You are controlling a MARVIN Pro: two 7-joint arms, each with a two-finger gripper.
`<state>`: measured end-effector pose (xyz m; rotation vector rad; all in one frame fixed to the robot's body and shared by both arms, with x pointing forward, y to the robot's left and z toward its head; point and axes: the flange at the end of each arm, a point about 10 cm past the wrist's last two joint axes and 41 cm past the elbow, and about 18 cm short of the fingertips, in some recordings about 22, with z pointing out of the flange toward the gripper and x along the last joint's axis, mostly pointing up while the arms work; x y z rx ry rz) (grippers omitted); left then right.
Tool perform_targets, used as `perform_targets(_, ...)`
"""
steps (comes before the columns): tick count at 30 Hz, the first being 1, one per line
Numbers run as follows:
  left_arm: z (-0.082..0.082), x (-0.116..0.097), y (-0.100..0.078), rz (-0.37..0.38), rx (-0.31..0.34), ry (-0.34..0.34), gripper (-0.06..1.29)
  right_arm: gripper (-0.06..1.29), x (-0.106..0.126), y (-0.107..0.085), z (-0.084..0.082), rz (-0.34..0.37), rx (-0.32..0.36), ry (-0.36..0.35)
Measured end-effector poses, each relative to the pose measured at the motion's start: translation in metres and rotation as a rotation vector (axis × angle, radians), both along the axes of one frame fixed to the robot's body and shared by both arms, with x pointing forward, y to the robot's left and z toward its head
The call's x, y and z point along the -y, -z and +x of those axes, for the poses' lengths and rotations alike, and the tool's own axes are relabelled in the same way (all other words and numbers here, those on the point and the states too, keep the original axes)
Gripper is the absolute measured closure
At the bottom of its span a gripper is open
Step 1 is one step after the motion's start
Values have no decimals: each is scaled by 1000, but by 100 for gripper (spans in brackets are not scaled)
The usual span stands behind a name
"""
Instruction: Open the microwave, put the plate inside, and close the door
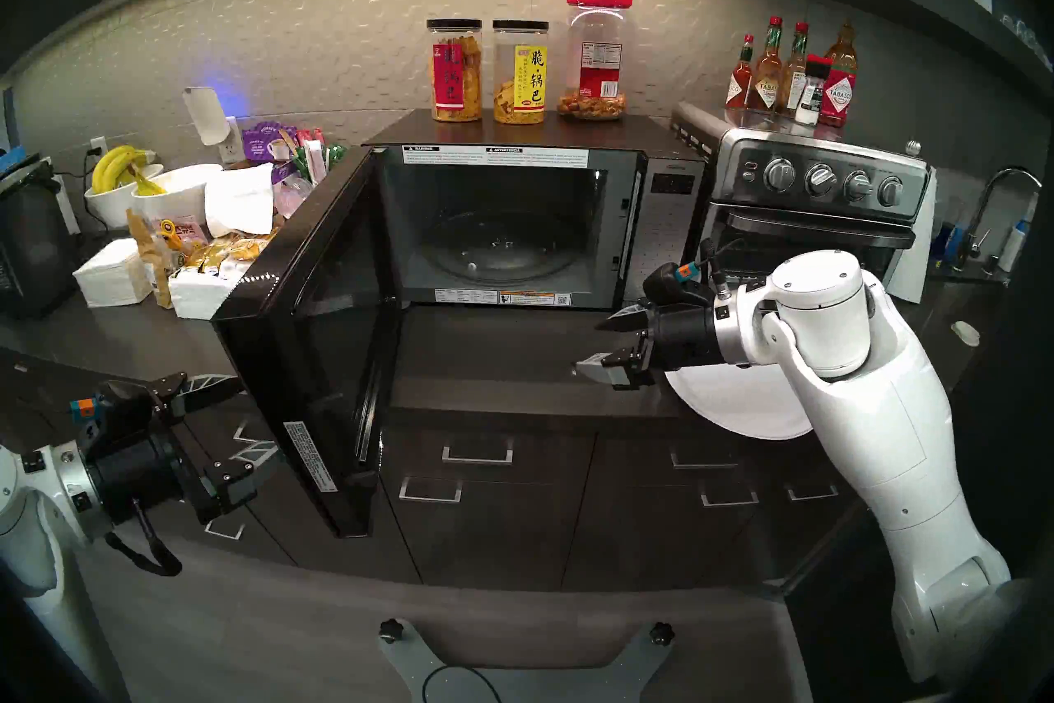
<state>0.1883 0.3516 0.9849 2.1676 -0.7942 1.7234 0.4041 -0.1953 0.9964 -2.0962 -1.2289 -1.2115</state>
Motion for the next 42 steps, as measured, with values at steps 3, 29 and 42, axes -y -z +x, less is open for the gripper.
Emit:
perform_targets(3,0,0,0,0,0,0,-1,2,12,-7,1,-9,10,32)
perform_targets(29,0,0,0,0,0,0,-1,2,125,-7,-5,-57,-34,161)
perform_targets(42,0,0,0,0,0,0,-1,2,168,-8,-7,-58,-46,195)
